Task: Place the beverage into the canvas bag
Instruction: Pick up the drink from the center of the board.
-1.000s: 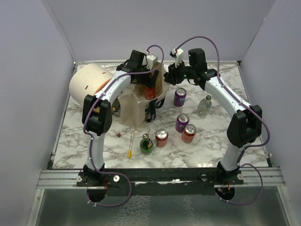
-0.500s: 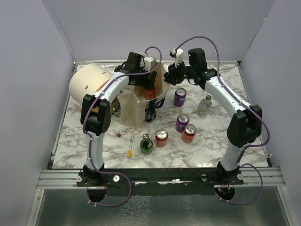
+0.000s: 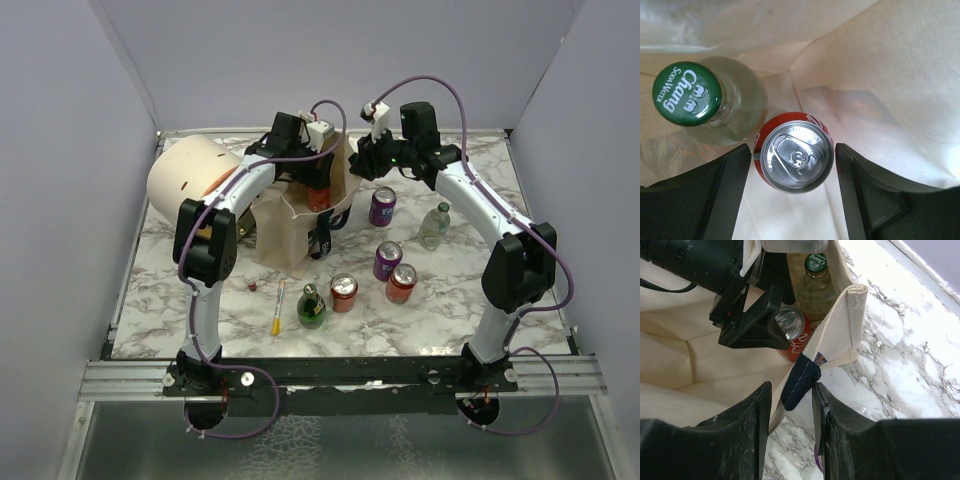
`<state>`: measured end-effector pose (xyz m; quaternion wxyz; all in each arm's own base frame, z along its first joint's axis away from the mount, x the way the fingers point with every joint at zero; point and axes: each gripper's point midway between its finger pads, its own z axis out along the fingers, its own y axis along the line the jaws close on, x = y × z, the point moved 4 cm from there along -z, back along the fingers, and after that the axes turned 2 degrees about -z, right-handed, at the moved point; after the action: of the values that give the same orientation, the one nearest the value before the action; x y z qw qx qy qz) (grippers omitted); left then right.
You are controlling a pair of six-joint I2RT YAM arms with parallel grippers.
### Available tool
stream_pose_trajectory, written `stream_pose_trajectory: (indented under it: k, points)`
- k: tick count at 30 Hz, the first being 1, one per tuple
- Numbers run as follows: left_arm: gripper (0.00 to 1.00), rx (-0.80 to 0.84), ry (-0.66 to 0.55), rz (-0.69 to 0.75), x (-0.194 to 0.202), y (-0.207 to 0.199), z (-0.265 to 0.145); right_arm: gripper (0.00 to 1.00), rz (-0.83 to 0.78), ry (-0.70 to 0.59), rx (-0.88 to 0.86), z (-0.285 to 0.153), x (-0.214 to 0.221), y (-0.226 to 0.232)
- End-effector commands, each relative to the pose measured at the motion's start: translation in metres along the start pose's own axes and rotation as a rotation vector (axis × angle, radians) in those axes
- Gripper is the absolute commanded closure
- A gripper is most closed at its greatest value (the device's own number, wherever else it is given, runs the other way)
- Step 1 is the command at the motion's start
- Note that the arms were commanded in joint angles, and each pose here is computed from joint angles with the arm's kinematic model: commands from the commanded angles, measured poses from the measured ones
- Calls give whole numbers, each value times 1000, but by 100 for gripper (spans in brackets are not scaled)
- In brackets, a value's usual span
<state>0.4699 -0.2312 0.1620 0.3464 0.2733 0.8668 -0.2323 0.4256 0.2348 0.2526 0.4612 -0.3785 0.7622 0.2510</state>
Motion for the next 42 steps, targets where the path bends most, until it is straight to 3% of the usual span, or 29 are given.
stream_pose_trajectory:
  k: [1,8,13,21,31,40,42]
  points:
    - [29,19,-9,48,11,7,14,62,6,38,8,3,7,-4]
    - [35,20,-38,109,12,8,14,62,7,43,8,6,8,-6]
    - [47,21,-70,127,7,8,14,62,6,43,7,7,7,-6]
    - [77,28,-120,57,-5,2,10,62,2,42,-3,9,7,-6]
    - [100,50,-197,-10,-18,-4,9,61,-2,45,-12,11,8,-6]
    - [100,59,-177,-6,-3,-4,15,61,7,46,-21,12,8,-5]
    - [96,57,-156,1,5,-3,18,60,8,43,-22,11,7,-5]
